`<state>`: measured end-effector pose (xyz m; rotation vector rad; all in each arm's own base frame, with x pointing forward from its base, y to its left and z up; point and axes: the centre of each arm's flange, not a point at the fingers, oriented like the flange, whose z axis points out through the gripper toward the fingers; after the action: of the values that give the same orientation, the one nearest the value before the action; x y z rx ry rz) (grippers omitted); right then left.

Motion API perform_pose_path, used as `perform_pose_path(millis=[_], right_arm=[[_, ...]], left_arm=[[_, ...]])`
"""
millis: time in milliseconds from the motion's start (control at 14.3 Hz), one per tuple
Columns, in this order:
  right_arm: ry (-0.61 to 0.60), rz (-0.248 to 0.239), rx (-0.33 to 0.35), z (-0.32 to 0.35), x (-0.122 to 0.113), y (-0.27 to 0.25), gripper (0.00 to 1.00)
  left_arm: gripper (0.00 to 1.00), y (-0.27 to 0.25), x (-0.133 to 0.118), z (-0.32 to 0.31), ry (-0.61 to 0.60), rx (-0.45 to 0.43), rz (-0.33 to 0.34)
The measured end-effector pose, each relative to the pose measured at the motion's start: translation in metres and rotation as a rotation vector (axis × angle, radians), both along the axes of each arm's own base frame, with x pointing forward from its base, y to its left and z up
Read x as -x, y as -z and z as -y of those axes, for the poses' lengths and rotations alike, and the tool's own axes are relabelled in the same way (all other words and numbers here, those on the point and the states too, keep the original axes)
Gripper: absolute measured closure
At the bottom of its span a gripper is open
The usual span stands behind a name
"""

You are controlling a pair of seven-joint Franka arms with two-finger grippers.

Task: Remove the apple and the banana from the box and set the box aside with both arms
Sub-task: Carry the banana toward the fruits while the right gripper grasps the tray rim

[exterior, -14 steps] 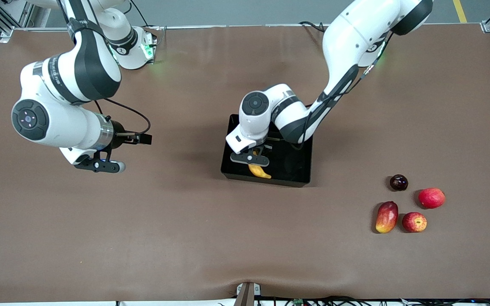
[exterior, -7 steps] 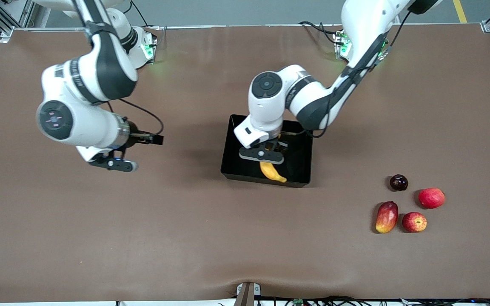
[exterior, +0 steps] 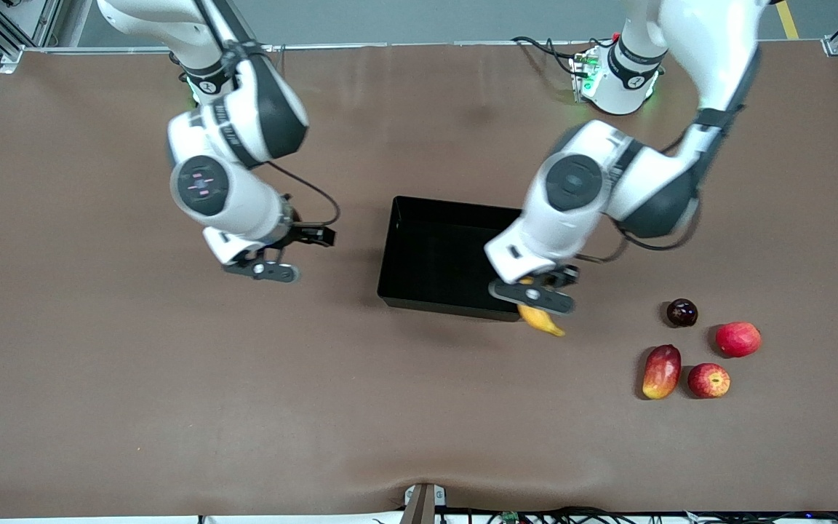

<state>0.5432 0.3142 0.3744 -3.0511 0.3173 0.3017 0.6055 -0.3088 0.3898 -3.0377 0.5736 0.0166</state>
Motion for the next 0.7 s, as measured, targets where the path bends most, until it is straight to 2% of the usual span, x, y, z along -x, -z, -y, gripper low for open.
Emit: perform_pose_path(millis=[350,560,700], right_arm=[[0.035,0.085,0.023,-0.081,0.027,0.063,0.0],[0.036,0.097,0.04,-0.092,0.03,0.093,0.0],[0.043,0.112,0.04,-0.097,0.031,0.103,0.0]], left_arm=[[0.64,0.032,-0.023,-0.089,0.249,-0.01,-0.09],[0.64,0.051,-0.024,-0.115,0.306,-0.02,-0.127],[0.64,0.064,-0.026,-0.132,0.341,-0.052,-0.126]])
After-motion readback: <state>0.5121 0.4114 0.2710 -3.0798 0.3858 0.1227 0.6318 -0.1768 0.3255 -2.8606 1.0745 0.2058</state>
